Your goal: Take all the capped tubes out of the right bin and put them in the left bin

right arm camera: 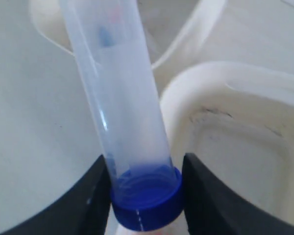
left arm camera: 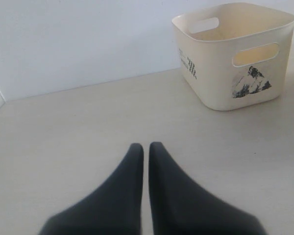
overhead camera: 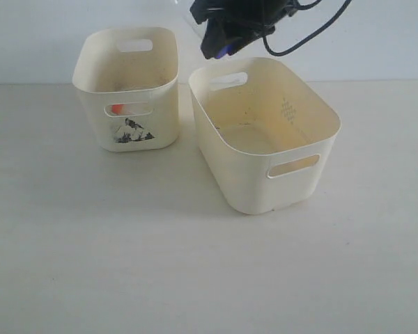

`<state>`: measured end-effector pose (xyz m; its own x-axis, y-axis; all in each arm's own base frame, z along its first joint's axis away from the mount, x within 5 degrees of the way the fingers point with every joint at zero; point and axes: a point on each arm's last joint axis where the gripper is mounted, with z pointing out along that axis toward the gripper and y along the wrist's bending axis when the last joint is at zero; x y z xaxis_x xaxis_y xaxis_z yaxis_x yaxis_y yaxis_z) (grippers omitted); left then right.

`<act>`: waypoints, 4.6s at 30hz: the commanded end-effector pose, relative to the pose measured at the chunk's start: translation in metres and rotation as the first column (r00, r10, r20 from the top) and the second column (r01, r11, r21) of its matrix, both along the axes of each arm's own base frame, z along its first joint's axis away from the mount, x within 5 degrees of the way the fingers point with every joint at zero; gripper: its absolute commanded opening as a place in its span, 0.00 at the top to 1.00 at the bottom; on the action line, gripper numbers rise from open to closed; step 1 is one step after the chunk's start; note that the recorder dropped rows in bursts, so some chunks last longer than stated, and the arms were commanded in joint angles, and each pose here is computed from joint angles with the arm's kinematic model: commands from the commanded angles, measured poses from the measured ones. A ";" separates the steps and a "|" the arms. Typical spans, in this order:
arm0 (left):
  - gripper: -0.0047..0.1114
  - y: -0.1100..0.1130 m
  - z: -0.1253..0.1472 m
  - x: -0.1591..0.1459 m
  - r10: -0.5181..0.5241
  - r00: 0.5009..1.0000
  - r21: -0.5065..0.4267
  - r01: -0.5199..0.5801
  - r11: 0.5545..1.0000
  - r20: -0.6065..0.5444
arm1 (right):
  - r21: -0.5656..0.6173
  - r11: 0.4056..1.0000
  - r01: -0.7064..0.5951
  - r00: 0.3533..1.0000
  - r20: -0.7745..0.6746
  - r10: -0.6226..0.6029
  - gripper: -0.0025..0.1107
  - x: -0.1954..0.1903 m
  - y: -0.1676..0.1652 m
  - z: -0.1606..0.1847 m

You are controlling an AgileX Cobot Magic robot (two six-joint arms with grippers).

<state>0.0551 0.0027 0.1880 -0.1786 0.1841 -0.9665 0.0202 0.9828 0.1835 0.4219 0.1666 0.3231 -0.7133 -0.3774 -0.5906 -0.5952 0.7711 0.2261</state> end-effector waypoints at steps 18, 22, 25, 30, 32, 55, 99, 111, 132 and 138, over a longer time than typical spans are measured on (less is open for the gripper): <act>0.92 0.000 0.002 0.000 -0.001 1.000 -0.017 0.001 1.000 0.012 | 0.402 0.908 -0.121 0.974 0.222 0.032 0.98 0.042 0.037 -0.030; 0.92 0.000 0.002 0.000 -0.001 1.000 -0.017 0.001 1.000 0.012 | 0.427 0.899 -0.100 0.977 0.214 0.008 0.98 0.044 0.043 -0.035; 0.92 0.000 0.002 0.000 -0.001 1.000 -0.017 0.001 1.000 0.012 | 0.423 0.901 -0.099 0.976 0.216 0.005 0.97 0.044 0.051 -0.040; 0.92 0.000 0.002 0.000 -0.001 1.000 -0.017 0.001 1.000 0.012 | 0.397 0.913 -0.096 0.959 0.282 -0.022 0.56 0.044 0.064 -0.040; 0.92 0.000 0.002 0.000 -0.001 1.000 -0.017 0.001 1.000 0.012 | 0.407 0.913 -0.038 0.957 0.278 -0.084 0.35 0.048 0.064 -0.042; 0.92 0.000 0.002 0.000 -0.001 1.000 -0.017 0.001 1.000 0.012 | -0.096 0.995 0.031 0.999 0.021 -0.029 0.97 0.001 -0.020 0.004; 0.92 0.000 0.002 0.000 -0.001 1.000 -0.017 0.001 1.000 0.012 | -0.429 0.891 0.149 0.974 -0.092 -0.207 0.98 0.011 -0.020 -0.052; 0.92 0.000 0.002 0.000 -0.001 1.000 -0.017 0.001 1.000 0.012 | -0.282 0.939 0.196 0.957 -0.152 -0.246 0.98 0.016 -0.027 -0.051; 0.92 0.000 0.002 0.000 -0.001 1.000 -0.017 0.001 1.000 0.012 | 0.059 0.994 0.090 0.973 -0.218 -0.075 0.98 0.025 -0.061 -0.038; 0.92 0.000 0.002 0.000 -0.001 1.000 -0.017 0.001 1.000 0.012 | 0.063 0.993 0.096 0.972 -0.221 -0.080 0.98 0.025 -0.062 -0.038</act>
<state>0.0551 0.0027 0.1880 -0.1786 0.1841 -0.9665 0.0202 0.9828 0.1835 0.4473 0.1068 0.2803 -0.8587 -0.2779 -0.4307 -0.4568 0.7960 0.3972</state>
